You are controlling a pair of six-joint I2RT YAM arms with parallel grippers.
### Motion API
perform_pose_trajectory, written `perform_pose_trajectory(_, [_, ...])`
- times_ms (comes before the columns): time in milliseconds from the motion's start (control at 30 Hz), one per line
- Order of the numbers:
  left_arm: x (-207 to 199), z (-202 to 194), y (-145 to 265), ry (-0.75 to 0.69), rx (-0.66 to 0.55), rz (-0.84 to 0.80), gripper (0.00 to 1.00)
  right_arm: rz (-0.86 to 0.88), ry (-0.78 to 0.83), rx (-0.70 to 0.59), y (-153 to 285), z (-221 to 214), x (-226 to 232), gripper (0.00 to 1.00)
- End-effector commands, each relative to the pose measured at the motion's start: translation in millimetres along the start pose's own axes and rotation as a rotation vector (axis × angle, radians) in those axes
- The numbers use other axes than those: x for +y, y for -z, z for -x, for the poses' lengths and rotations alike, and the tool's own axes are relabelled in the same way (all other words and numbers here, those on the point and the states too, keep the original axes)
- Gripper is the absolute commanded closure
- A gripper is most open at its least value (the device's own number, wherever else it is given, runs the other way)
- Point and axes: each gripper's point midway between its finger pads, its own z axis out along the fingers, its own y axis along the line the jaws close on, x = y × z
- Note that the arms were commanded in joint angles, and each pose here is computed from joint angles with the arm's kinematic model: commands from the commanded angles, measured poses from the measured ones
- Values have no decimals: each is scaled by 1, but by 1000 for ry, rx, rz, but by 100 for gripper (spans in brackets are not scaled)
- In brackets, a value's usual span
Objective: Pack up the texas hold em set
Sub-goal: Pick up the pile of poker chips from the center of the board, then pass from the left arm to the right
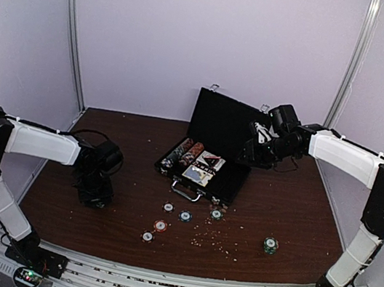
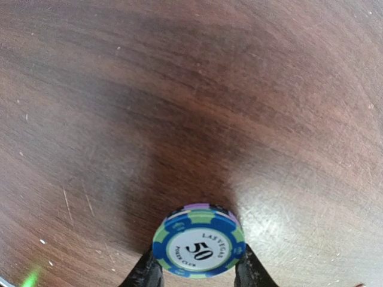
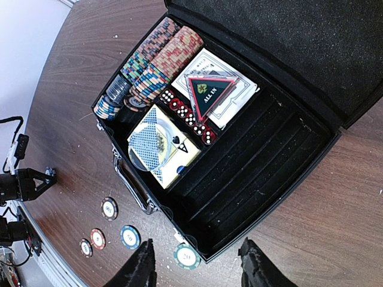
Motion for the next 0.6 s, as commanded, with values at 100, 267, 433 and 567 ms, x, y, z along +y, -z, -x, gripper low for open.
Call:
perform_pose_trajectory(100, [42,-13,-29,-73,59,159,75,38,14,-37,9,10,18,51])
perform_pose_trajectory(267, [12,6,-11,-200,16,96,83,89,-7,-32,8,11,39,51])
perform_pose_trajectory(433, [-39,22,23,-345,-41,-2,84,176,-64,-11,-1,4,69,52])
perform_pose_trajectory(567, [-81,13,42,-480,-46,-97,85,240,-114,17,-11,-5,91,52])
